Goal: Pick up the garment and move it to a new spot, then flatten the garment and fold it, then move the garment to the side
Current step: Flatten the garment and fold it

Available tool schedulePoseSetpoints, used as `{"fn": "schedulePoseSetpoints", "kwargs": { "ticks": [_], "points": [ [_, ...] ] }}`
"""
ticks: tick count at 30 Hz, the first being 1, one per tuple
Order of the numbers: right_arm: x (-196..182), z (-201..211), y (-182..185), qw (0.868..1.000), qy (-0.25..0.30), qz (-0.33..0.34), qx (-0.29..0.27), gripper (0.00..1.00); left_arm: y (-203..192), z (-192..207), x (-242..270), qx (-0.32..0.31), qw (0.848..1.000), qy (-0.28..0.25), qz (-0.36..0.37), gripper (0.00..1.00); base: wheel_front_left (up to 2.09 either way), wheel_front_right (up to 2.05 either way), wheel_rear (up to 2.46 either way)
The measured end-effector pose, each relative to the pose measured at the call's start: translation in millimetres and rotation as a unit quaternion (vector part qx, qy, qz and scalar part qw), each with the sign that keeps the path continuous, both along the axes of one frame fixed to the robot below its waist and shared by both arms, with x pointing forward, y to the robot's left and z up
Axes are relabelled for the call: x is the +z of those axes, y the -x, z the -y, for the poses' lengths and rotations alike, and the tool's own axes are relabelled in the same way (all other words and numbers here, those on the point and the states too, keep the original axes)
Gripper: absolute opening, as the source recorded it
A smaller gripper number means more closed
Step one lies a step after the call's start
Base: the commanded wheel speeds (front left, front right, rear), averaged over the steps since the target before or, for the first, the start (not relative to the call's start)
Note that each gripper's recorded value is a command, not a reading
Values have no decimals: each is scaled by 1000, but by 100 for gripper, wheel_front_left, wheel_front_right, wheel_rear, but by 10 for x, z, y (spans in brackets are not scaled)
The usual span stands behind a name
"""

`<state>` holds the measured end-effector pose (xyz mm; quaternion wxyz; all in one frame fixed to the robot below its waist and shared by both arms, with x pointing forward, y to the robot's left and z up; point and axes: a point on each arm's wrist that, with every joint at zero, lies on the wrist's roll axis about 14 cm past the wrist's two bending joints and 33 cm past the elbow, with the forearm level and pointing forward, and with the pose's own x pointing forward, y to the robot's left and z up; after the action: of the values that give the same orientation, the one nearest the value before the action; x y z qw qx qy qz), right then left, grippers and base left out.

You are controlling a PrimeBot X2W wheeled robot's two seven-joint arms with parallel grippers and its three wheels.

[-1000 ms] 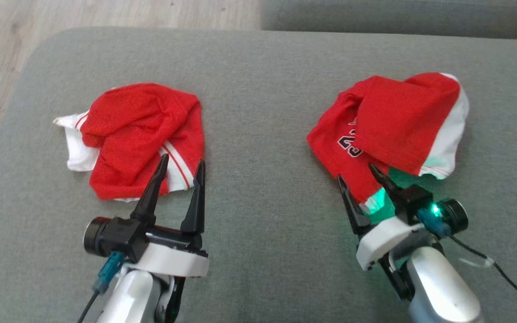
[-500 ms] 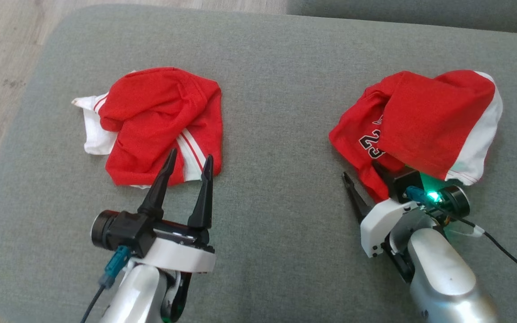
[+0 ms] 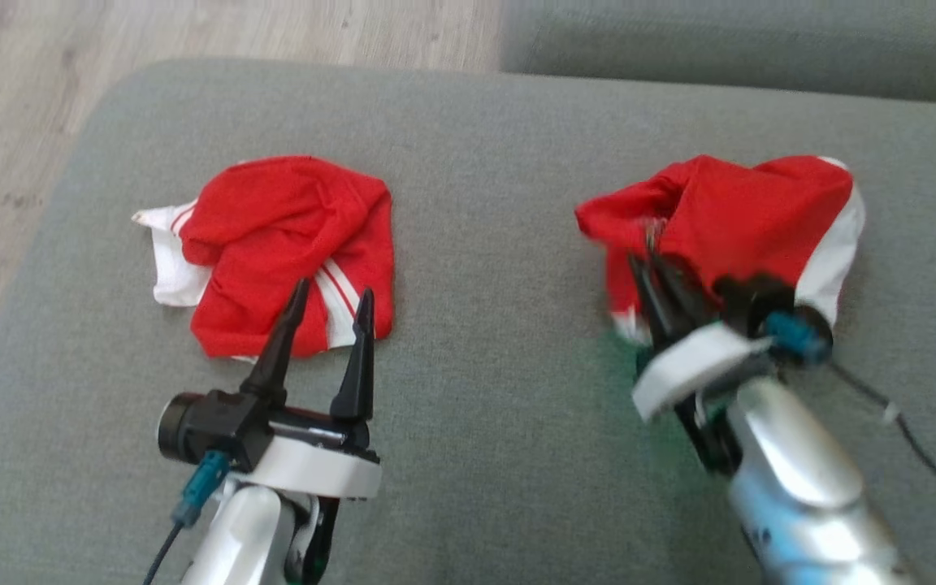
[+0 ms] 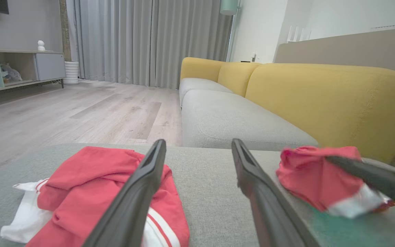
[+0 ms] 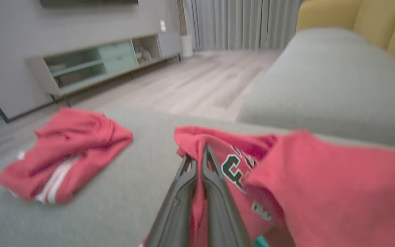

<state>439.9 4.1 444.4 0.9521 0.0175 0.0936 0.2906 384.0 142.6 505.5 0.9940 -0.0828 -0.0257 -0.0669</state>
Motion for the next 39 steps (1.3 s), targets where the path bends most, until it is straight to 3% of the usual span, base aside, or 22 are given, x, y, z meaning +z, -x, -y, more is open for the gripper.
{"fn": "schedulePoseSetpoints", "kwargs": {
  "ticks": [3, 7, 10, 13, 16, 18, 20, 24, 26, 30, 37, 38, 39],
  "points": [
    [550, -95, -163, 997, -48, 65, 1, 0, 64, 31, 19, -5, 1000, 0, 3, 100, 0, 0, 0],
    [1450, -151, -334, 980, -120, 159, -1, 0, 159, 19, 40, -2, 1000, 2, 7, 100, 0, 0, 0],
    [2197, -125, -339, 955, -190, 228, -1, 0, 222, -1, 63, 2, 1000, 3, 11, 100, 0, 0, 0],
    [2952, 28, -267, 918, -243, 312, -7, 0, 257, -40, 92, 8, 1000, 5, 16, 100, 0, 0, 0],
    [3300, 179, -221, 899, -253, 356, -19, 0, 277, -44, 100, 10, 1000, 7, 17, 100, 0, 0, 0],
    [3239, 310, -275, 902, -249, 350, -41, 0, 286, -38, 84, 9, 1000, 8, 15, 100, 0, 0, 0],
    [2971, 460, -377, 915, -233, 323, -71, 0, 282, -14, 74, 6, 1000, 10, 14, 100, 0, 0, 0],
    [1918, 836, -505, 952, -178, 201, -144, 0, 236, 44, 54, -3, 1000, 11, 11, 100, 0, 0, 0],
    [1290, 1087, -443, 965, -135, 131, -184, 0, 207, 75, 20, -8, 1000, 11, 6, 100, 0, 0, 0],
    [502, 1649, -223, 962, -67, 37, -262, 0, 132, 159, -38, -21, 1000, 12, -3, 100, 0, 0, 0],
    [165, 2097, -65, 948, -17, -18, -318, 0, -15, 307, -22, -44, 999, 12, 0, 100, 0, 0, 0],
    [143, 2156, -41, 946, -7, -20, -324, 42, -25, 329, -22, -47, 999, 12, 0, 100, 0, 0, 0],
    [111, 2211, -14, 944, 1, -23, -330, 100, -32, 353, -23, -51, 999, 12, 0, 100, 0, 0, 0]
  ]
}}
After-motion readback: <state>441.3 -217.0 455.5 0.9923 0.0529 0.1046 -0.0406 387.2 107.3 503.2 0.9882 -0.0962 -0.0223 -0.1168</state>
